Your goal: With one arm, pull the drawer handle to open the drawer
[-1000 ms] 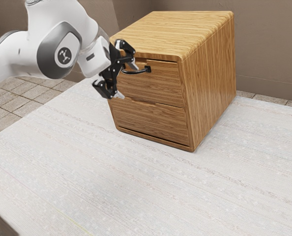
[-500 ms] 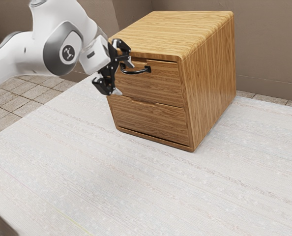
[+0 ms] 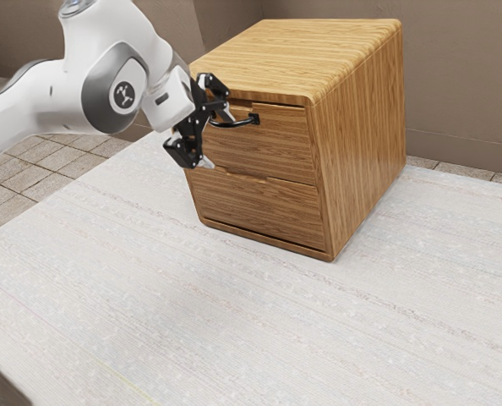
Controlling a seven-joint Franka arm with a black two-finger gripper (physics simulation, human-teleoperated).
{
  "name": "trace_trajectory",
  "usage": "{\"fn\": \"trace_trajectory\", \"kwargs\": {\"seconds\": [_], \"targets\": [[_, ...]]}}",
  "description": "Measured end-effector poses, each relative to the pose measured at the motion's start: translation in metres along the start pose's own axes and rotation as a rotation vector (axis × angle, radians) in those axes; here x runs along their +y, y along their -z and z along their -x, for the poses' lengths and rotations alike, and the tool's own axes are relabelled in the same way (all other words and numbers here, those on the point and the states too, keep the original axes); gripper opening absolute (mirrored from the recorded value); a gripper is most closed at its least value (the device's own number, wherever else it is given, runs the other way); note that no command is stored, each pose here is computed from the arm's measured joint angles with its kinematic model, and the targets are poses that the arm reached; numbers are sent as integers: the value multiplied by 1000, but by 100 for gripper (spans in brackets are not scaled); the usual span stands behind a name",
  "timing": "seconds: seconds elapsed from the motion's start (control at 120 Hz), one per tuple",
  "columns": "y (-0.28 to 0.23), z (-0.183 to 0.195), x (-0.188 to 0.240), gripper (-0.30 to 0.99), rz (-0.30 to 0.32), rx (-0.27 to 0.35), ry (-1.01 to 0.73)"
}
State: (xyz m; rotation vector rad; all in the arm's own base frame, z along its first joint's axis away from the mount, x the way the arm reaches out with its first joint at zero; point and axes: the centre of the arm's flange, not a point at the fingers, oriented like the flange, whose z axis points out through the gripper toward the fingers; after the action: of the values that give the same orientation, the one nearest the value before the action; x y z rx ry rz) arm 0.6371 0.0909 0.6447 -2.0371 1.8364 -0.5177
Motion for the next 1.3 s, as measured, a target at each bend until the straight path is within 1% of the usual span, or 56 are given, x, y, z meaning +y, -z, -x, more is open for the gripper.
{"fn": "trace_trajectory", "kwargs": {"seconds": [0.3, 0.6, 0.858, 0.967, 1.158, 1.3], "targets": [[-4, -1, 0, 69, 5, 12, 10], [-3, 3, 1, 57, 3, 10, 24], [-4, -3, 4, 54, 10, 15, 24], [-5, -3, 10, 56, 20, 16, 27], [2, -2, 18, 50, 24, 18, 33], [10, 3, 26, 48, 26, 16, 43]]}}
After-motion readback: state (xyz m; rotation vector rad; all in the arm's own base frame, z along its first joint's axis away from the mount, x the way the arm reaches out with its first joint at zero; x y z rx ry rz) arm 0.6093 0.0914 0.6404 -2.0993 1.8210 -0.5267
